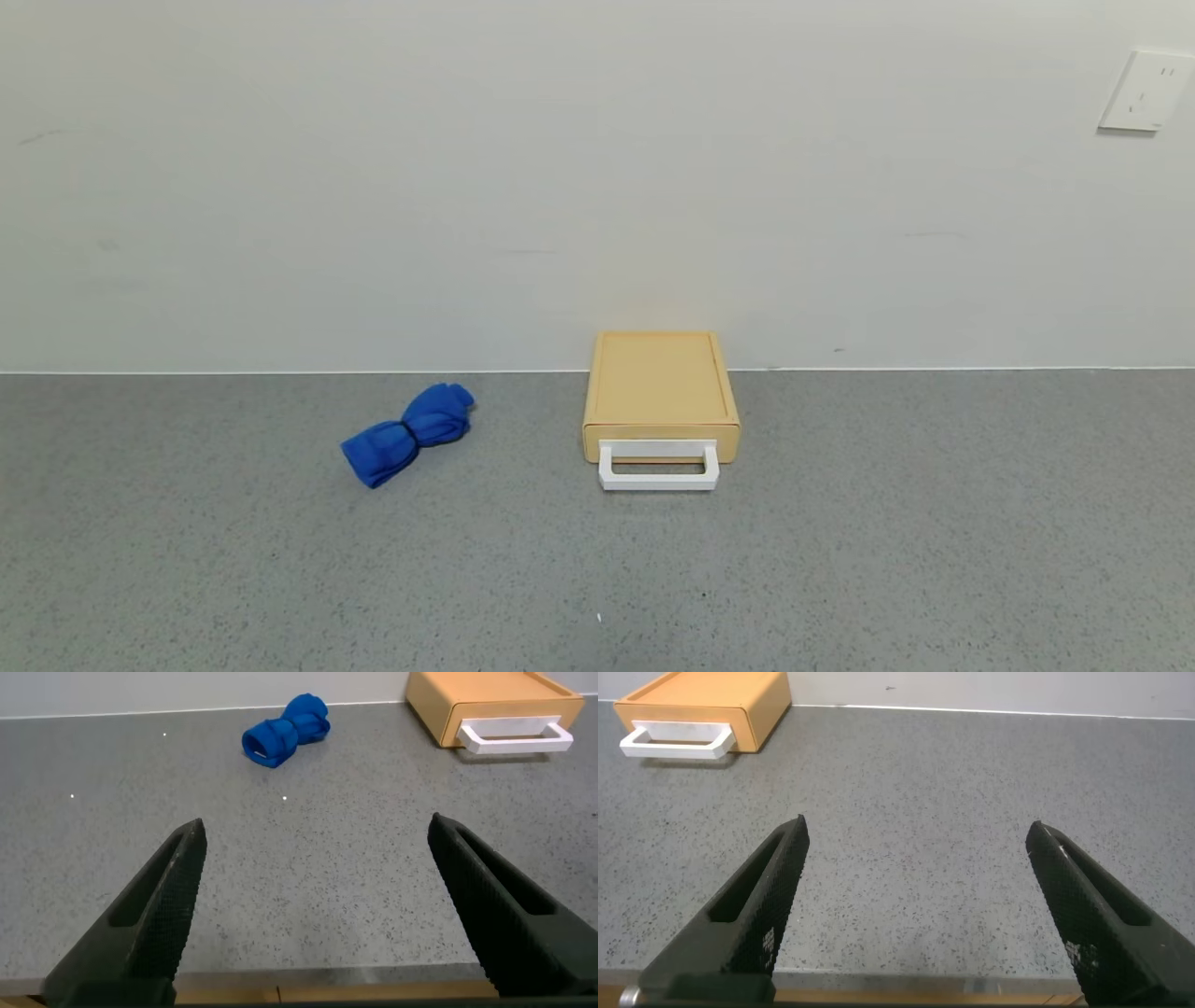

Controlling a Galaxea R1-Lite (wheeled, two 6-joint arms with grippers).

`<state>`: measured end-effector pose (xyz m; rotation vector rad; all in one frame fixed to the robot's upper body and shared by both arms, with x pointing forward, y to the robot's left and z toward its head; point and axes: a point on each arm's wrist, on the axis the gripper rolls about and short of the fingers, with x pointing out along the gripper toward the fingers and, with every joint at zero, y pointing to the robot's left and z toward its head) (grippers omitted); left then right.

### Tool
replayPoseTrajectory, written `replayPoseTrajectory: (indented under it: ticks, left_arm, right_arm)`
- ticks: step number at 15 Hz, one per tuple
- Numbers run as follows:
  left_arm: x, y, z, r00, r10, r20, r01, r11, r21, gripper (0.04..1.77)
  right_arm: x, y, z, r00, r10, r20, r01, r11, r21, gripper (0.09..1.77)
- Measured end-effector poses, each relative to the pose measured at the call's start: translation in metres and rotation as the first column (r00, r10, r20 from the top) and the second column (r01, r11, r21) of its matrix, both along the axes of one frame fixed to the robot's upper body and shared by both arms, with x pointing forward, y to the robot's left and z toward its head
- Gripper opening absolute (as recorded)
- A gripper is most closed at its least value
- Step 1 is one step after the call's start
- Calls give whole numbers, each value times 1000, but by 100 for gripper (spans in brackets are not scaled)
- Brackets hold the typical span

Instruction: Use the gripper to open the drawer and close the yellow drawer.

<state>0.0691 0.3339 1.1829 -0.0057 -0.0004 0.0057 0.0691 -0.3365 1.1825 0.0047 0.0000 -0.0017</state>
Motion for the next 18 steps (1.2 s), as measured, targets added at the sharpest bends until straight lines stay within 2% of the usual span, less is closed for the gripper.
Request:
replayPoseTrajectory:
  ticks: [18]
  left_arm:
    - [0,0,0,1000,3,-2,-3,1000,5,172]
  right_arm:
    - [0,0,0,1000,0,-3,0,1000,-1,171]
